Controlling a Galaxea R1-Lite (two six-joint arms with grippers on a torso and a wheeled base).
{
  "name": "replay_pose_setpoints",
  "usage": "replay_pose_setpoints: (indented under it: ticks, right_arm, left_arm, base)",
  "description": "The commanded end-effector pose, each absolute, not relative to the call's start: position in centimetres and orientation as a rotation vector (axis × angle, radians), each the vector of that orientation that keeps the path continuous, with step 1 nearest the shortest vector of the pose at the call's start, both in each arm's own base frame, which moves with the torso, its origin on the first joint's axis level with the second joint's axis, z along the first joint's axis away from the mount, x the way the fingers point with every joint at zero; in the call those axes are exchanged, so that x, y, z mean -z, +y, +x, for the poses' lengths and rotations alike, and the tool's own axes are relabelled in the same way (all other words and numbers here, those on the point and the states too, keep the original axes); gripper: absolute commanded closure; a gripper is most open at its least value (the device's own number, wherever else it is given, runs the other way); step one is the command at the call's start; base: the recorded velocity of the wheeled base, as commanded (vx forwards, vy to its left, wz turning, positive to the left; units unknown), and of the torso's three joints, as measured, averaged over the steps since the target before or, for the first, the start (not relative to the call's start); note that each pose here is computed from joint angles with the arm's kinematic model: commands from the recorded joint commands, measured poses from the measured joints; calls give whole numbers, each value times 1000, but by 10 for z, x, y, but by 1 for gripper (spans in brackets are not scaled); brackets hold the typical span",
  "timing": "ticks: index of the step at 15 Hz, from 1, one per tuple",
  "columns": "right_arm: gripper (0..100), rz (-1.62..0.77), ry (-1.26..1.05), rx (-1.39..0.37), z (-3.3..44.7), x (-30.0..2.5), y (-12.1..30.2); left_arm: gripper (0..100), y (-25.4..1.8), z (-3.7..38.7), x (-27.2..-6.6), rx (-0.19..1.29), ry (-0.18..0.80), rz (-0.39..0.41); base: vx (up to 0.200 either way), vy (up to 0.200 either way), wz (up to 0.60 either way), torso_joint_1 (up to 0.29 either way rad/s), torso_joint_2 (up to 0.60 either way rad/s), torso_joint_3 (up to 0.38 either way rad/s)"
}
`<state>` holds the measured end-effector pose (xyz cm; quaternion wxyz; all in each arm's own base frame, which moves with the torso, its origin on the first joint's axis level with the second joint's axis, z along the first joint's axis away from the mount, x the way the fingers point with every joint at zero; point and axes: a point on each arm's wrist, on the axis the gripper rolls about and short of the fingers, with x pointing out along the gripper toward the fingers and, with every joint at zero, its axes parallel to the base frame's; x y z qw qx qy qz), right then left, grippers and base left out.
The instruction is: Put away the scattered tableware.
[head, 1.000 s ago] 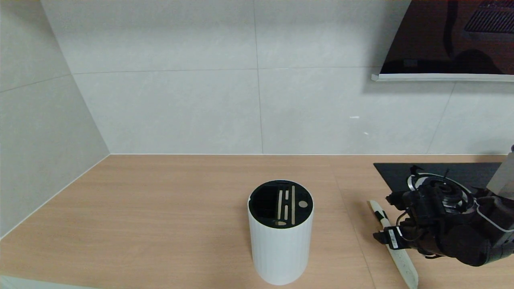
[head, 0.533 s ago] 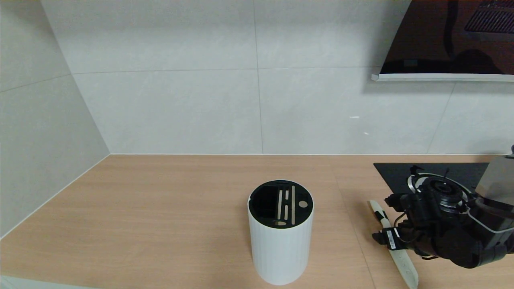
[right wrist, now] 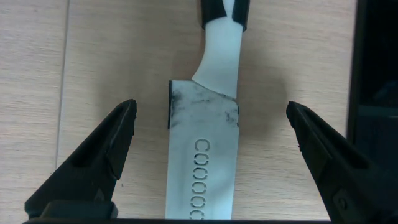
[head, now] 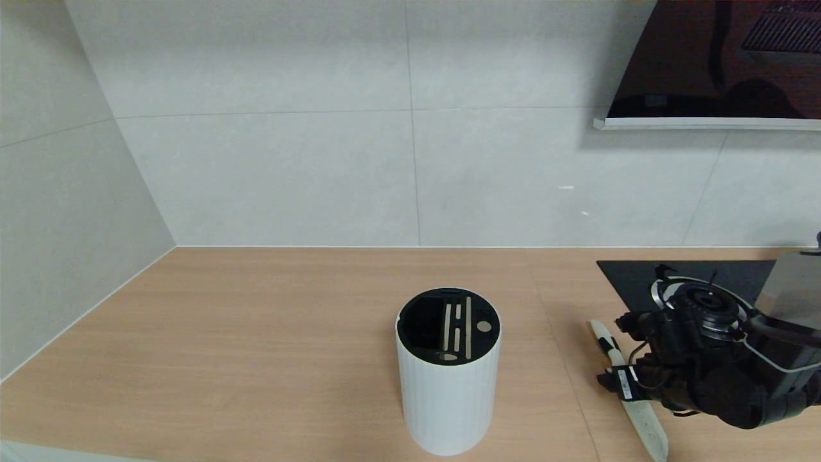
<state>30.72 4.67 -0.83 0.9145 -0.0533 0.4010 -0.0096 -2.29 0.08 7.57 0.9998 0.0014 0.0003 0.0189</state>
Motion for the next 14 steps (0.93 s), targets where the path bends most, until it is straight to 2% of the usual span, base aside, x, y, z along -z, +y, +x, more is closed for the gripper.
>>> replay_pose_setpoints:
  ticks: [1, 8, 14]
  right_arm:
    - [100, -109, 829, 23, 308, 9, 46]
    - [100, -108, 824, 23, 307, 9, 46]
    - [100, -84, 643, 0, 291, -49, 50]
  left_arm:
    - [0, 1, -23, -76, -38, 3, 3]
    - [0, 1, -23, -75, -38, 5, 3]
    - [0, 1, -23, -75, -38, 3, 12]
  base:
    - [0, 0, 0, 0, 0, 0]
    - [0, 0, 0, 0, 0, 0]
    - [0, 0, 0, 0, 0, 0]
